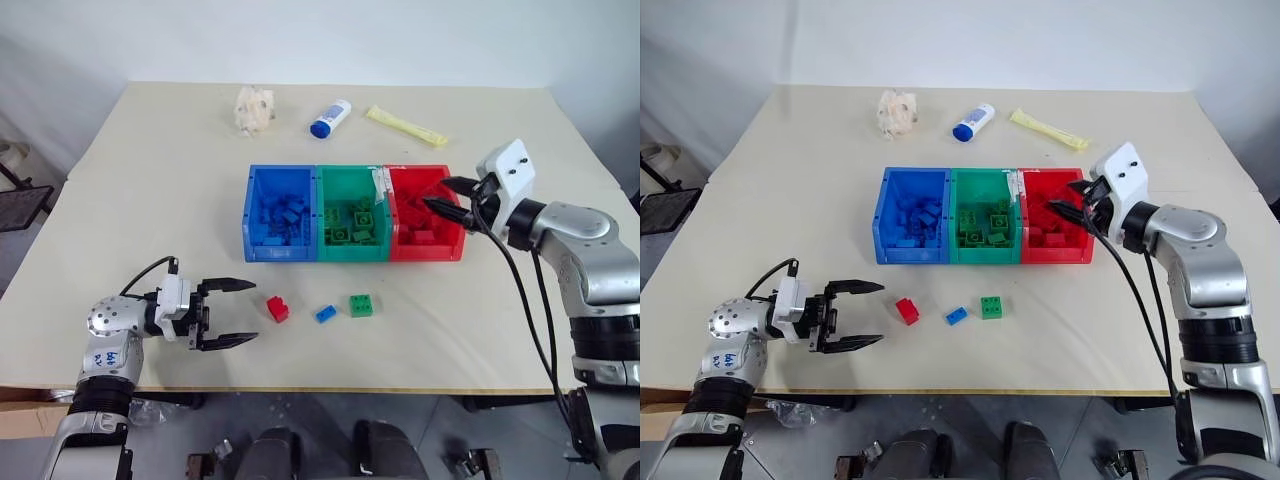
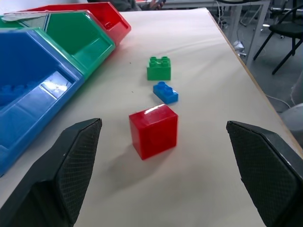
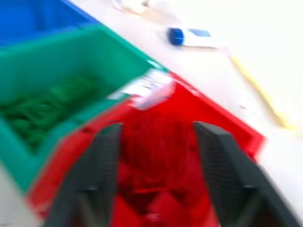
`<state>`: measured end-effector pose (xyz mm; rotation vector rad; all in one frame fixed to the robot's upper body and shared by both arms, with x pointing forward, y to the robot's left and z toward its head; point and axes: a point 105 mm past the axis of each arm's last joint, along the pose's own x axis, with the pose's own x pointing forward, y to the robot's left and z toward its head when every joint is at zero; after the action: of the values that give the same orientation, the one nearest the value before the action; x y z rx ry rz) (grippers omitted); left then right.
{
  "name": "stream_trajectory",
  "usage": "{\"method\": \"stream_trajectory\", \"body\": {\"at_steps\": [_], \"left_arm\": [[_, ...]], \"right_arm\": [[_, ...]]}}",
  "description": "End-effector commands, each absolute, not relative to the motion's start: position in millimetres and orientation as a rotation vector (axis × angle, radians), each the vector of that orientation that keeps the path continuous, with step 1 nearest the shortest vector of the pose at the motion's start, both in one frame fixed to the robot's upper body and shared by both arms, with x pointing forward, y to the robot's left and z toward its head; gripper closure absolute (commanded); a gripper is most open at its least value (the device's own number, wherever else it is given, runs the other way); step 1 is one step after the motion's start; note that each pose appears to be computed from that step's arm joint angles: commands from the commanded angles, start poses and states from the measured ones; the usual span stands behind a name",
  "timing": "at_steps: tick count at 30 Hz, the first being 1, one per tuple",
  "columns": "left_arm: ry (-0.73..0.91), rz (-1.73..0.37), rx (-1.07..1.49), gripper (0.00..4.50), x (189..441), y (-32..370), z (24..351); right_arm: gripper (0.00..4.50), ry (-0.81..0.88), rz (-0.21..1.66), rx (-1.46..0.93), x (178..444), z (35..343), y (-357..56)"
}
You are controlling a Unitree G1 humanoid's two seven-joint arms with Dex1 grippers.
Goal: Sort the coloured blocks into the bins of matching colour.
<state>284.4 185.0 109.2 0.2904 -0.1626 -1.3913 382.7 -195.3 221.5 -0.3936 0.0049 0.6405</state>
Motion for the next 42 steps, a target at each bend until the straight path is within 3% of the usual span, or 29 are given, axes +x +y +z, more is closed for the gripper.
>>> {"method": "stream_trajectory", "body": {"at_steps": [1, 3, 8, 16, 23, 28, 42], "left_arm": [[-0.176, -1.439, 0.310, 0.00, 282.0, 184.4, 111.9], [-0.176, -1.441, 0.311, 0.00, 282.3, 184.6, 112.0], [-0.173, -1.445, 0.310, 0.00, 283.1, 185.4, 112.1], [-0.168, -1.443, 0.310, 0.00, 286.2, 187.8, 112.8], [-0.157, -1.438, 0.311, 0.00, 288.0, 191.8, 112.9], [-0.157, -1.438, 0.312, 0.00, 290.2, 192.4, 113.6], [-0.186, -1.464, 0.310, 0.00, 287.8, 181.9, 114.9]], "right_arm": [[0.63, -0.049, 0.652, -0.422, 383.1, 232.2, -192.9], [0.02, -0.054, 0.662, -0.427, 380.9, 233.5, -192.0], [0.02, -0.021, 0.755, -0.443, 362.0, 226.4, -188.7], [0.02, 0.112, 1.016, -0.485, 287.7, 193.5, -207.0], [0.02, 0.285, 1.005, -0.528, 249.4, 172.9, -247.5], [0.02, 0.282, 1.014, -0.536, 248.7, 173.9, -242.3], [0.02, 0.245, 1.214, -0.514, 299.0, 129.1, -123.4]]}}
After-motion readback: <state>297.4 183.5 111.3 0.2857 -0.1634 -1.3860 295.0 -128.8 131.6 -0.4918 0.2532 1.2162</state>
